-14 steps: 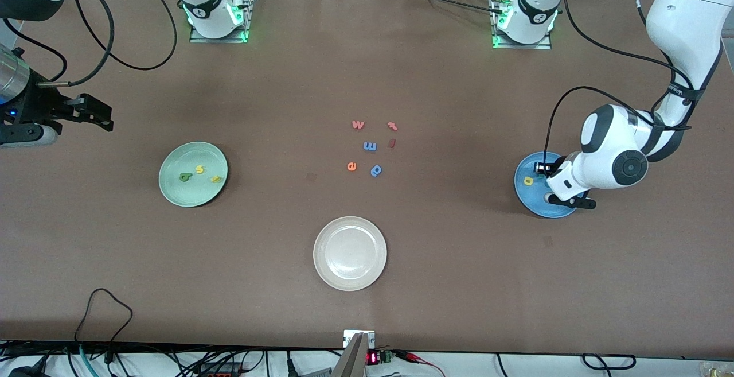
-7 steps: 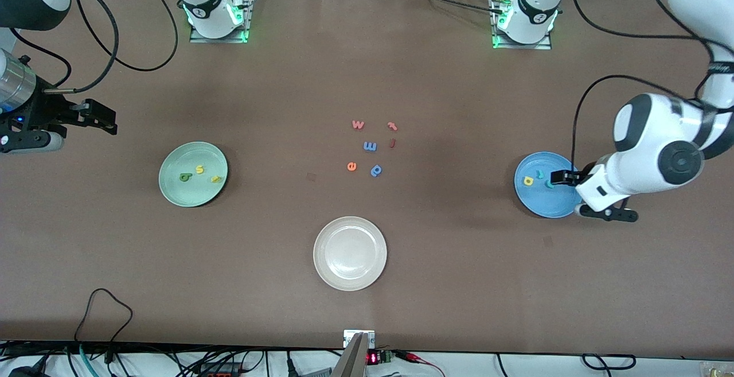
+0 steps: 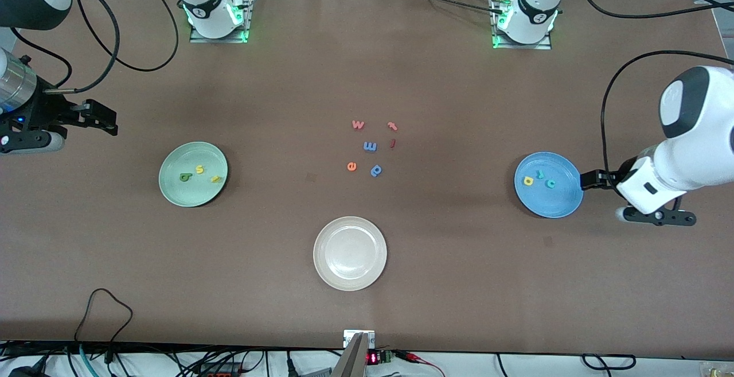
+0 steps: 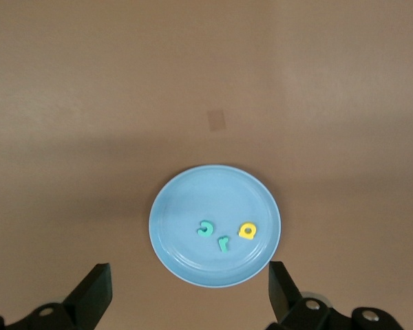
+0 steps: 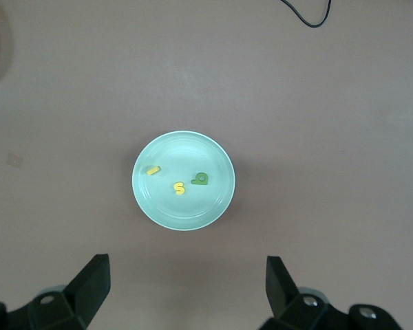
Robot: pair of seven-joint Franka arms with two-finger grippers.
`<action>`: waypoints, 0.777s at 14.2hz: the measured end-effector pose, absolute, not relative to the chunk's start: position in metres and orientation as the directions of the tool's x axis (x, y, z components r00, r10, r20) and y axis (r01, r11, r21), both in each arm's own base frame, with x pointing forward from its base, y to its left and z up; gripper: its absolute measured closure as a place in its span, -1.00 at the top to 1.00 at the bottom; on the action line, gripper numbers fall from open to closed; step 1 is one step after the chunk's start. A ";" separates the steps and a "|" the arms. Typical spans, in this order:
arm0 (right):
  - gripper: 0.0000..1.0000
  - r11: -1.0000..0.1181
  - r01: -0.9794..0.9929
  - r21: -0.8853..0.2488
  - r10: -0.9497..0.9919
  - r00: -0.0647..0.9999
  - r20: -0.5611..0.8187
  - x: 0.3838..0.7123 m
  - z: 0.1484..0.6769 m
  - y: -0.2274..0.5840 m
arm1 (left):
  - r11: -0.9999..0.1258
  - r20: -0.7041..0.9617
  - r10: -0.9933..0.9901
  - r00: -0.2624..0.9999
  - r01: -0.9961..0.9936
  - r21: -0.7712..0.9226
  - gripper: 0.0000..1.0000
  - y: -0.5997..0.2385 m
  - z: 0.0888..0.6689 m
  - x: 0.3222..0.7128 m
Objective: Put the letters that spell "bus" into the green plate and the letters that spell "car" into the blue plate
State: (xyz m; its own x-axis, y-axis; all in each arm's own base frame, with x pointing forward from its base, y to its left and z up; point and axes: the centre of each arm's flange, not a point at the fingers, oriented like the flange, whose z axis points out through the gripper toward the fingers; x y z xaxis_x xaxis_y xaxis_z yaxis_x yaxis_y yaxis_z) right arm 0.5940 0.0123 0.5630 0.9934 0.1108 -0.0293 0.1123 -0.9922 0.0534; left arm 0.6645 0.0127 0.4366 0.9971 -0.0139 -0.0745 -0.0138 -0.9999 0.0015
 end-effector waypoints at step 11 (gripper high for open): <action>1.00 -0.992 0.113 0.053 0.111 0.993 -0.036 0.597 0.557 0.012 | -0.992 0.014 0.111 0.994 0.112 -0.049 1.00 0.019 0.571 0.623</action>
